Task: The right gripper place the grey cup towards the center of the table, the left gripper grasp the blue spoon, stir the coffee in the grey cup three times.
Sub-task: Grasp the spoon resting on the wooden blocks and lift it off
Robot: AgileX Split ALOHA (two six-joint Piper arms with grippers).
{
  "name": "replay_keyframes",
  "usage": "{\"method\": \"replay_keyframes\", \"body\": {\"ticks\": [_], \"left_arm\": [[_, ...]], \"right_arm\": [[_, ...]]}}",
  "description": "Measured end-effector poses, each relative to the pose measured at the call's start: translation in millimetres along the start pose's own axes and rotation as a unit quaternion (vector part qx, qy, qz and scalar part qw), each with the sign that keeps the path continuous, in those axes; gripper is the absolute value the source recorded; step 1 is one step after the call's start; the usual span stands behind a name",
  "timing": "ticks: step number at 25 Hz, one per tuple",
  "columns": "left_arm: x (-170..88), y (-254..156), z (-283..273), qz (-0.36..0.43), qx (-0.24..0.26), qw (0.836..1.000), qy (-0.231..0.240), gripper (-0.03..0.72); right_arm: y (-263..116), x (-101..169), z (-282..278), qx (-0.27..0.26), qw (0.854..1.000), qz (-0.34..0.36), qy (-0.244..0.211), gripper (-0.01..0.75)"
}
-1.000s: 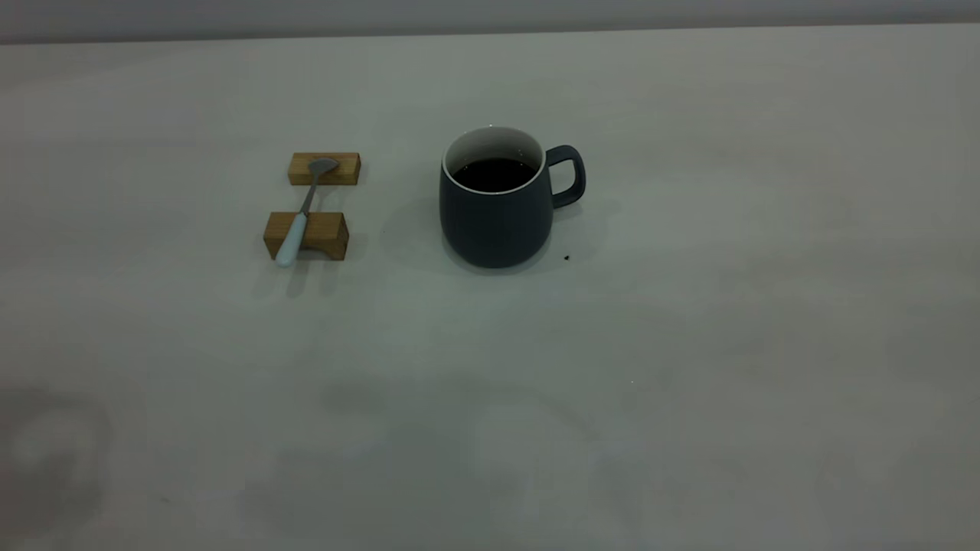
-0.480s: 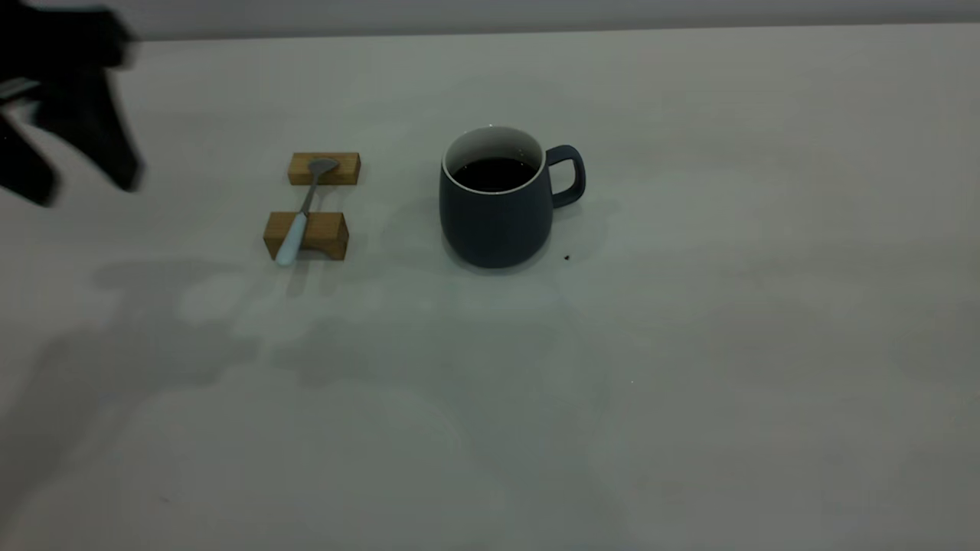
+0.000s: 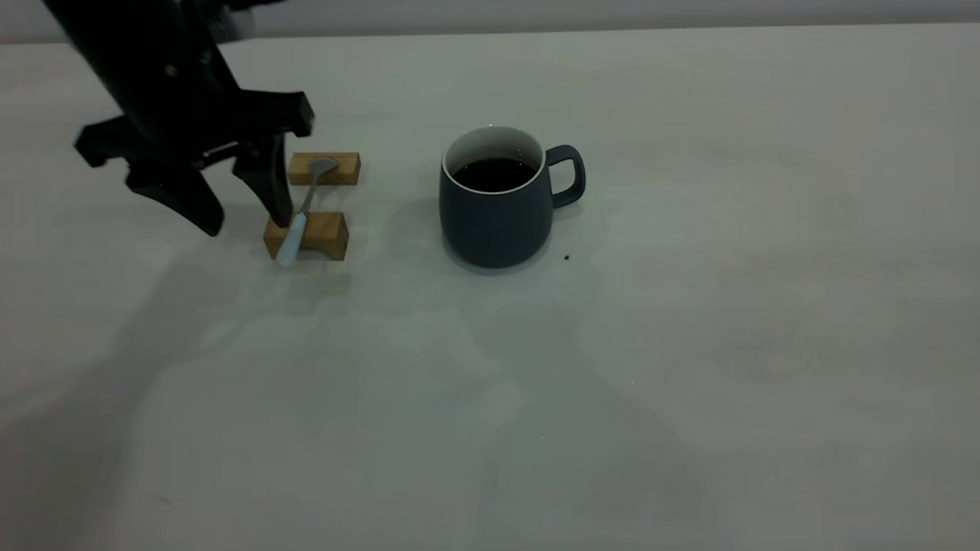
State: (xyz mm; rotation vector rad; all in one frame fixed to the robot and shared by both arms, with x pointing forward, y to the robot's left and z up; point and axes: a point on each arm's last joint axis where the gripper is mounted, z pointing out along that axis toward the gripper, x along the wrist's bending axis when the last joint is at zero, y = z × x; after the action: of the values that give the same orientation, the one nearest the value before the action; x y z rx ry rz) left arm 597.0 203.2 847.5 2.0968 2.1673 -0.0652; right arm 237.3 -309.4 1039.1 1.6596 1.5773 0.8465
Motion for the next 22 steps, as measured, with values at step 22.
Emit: {"method": "replay_keyframes", "body": {"ticks": [22], "left_arm": [[-7.0, 16.3, 57.5, 0.004, 0.0, 1.0, 0.008, 0.585]], "right_arm": [[-0.1, -0.1, 0.0, 0.0, 1.0, 0.0, 0.0, 0.497]]}}
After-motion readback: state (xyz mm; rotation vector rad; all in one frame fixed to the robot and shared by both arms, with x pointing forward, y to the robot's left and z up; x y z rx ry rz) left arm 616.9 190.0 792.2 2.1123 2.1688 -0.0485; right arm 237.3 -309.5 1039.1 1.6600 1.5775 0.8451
